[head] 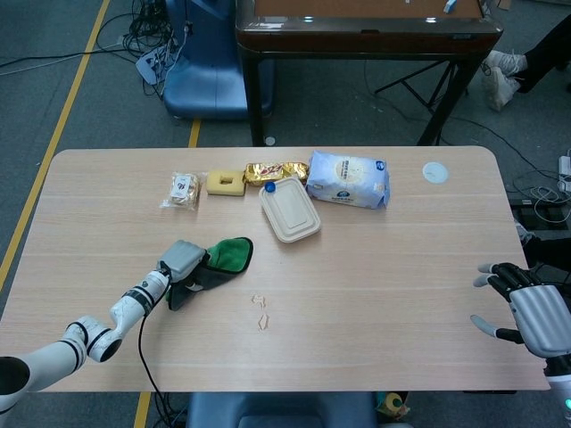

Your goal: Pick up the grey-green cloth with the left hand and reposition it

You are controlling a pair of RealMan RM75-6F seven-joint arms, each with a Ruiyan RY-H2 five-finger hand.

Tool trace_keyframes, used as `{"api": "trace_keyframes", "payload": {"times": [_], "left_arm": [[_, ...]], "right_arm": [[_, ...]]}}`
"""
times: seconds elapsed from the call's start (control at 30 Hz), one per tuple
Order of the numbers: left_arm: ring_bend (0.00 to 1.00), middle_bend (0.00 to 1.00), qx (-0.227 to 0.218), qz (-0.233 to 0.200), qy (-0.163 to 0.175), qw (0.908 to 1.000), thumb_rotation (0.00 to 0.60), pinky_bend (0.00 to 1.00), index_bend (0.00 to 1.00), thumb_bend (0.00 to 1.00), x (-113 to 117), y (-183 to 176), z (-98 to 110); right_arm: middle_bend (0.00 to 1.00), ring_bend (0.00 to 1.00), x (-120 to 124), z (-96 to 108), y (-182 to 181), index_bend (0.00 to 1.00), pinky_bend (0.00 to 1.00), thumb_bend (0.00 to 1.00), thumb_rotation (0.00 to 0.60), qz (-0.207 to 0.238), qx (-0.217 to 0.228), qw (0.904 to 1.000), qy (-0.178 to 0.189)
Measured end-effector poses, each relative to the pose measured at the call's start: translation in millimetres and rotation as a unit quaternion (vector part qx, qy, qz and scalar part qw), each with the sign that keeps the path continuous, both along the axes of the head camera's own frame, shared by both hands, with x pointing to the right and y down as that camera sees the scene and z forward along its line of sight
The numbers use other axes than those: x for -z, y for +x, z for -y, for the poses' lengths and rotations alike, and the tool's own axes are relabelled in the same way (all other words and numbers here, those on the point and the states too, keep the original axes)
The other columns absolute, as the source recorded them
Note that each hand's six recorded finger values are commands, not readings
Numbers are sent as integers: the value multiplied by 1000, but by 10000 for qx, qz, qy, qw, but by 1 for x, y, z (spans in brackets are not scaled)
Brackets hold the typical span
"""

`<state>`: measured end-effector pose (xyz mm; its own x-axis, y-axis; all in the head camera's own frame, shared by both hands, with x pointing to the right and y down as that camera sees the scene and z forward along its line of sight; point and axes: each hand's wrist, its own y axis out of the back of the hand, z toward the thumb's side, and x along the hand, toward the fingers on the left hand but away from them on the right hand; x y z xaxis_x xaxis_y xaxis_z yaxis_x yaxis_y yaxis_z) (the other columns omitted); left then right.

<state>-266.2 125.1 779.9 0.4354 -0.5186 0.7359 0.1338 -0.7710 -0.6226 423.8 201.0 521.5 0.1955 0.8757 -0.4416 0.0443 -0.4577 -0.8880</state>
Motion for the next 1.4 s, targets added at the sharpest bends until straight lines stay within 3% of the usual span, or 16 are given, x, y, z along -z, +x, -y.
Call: {"api": "trace_keyframes", "payload": {"times": [0.33,0.67,0.83,1.1,1.23,1.4], "left_arm": [[731,710,-105,-439,169,9988,600,999,691,288,11,10,-6],[732,718,204,-1417,312,9892,600,1000,690,293,55,16,-1],[722,718,95,-1797,187,9835,600,1000,685,293,78,25,-9],[716,718,-303,-2220,-270,9742,600,1000,679,293,102,46,-40],[716,718,-506,-2194,-335,9738,600,1000,679,293,101,52,-49],[716,718,-1050,-1747,-196,9788,600,1000,679,293,91,51,-58]], "right_arm": [[295,234,3,0,0,397,319,229,600,11,-1,10000,37],[295,234,5,0,-1,397,319,228,600,18,13,10000,73],[295,234,4,0,-3,397,319,229,600,31,36,10000,62],[295,234,4,0,-4,397,319,228,600,33,32,10000,48],[295,234,3,-1,-3,397,319,228,600,34,30,10000,39],[295,234,5,-2,-2,397,319,228,600,16,7,10000,59]]}}
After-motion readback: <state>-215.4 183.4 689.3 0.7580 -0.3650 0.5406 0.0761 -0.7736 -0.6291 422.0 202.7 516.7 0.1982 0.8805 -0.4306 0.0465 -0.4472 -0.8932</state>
